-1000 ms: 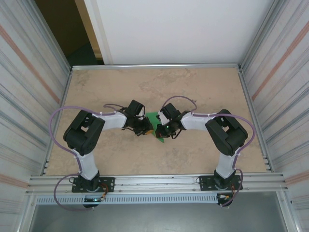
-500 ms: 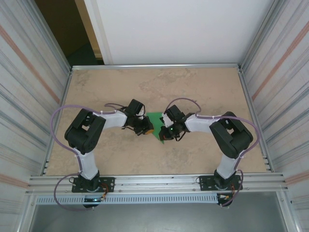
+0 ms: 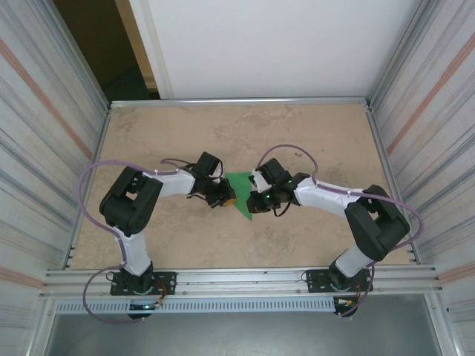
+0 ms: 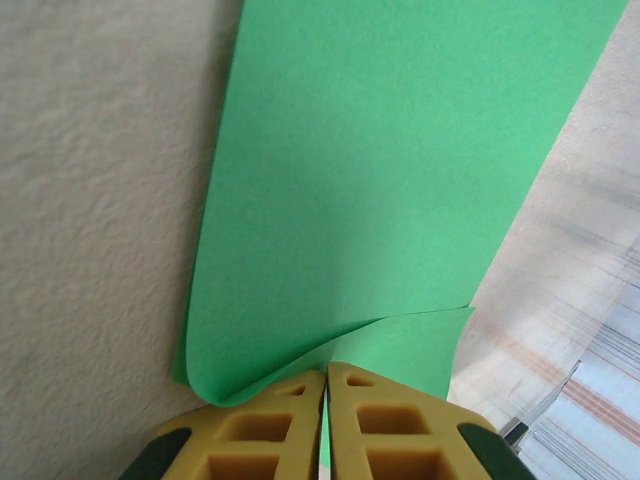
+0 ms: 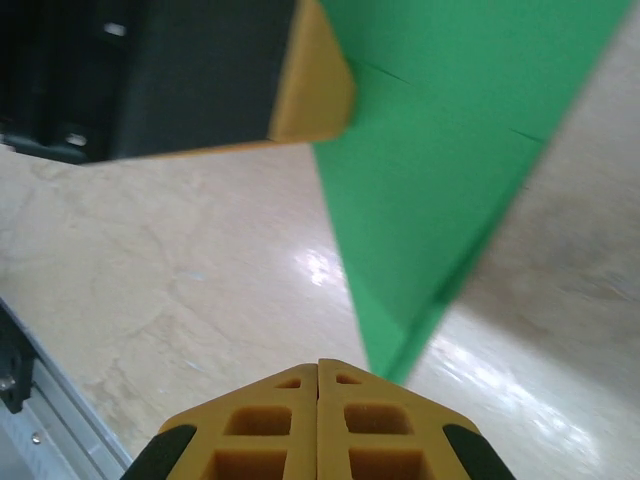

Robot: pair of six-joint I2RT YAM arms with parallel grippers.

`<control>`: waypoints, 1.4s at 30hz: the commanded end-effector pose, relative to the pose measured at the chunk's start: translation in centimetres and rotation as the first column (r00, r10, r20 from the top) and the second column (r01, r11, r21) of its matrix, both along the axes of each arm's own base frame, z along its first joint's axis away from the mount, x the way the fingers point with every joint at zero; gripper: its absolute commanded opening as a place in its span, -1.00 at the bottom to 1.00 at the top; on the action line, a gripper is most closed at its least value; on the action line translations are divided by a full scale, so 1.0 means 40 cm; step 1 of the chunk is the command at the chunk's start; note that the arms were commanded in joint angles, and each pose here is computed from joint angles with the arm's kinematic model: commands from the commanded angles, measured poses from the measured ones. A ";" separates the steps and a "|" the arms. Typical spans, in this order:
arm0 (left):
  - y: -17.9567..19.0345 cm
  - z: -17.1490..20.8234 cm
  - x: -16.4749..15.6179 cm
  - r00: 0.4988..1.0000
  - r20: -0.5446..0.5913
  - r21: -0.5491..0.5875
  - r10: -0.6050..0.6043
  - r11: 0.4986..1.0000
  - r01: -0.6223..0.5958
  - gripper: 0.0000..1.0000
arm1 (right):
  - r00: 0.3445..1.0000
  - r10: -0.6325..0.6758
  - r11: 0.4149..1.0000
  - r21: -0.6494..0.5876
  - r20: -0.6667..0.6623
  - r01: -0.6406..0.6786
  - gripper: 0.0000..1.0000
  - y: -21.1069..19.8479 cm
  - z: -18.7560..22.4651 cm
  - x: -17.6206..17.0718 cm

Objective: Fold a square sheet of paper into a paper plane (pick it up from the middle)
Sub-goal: Third fold the triangle at the center of the table.

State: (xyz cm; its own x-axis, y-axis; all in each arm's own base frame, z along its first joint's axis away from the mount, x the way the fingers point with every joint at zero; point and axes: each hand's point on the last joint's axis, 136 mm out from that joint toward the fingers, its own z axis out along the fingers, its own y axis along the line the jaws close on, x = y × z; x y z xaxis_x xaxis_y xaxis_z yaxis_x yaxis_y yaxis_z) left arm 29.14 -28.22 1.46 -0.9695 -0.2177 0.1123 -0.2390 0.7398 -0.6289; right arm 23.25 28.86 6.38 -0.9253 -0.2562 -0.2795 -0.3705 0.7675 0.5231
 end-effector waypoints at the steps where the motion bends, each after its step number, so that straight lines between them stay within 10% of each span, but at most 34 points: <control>1: 0.117 -0.147 -0.066 0.990 -0.125 0.240 0.064 0.970 -0.032 -0.75 | 0.999 0.041 0.999 -0.010 -0.026 -0.041 -0.86 0.043 -0.022 -0.006; 42: 0.136 -0.180 -0.074 0.986 -0.160 0.266 0.046 0.964 -0.002 -0.75 | 0.975 -0.075 0.995 -0.087 -0.208 0.058 -0.92 -0.143 -0.163 -0.100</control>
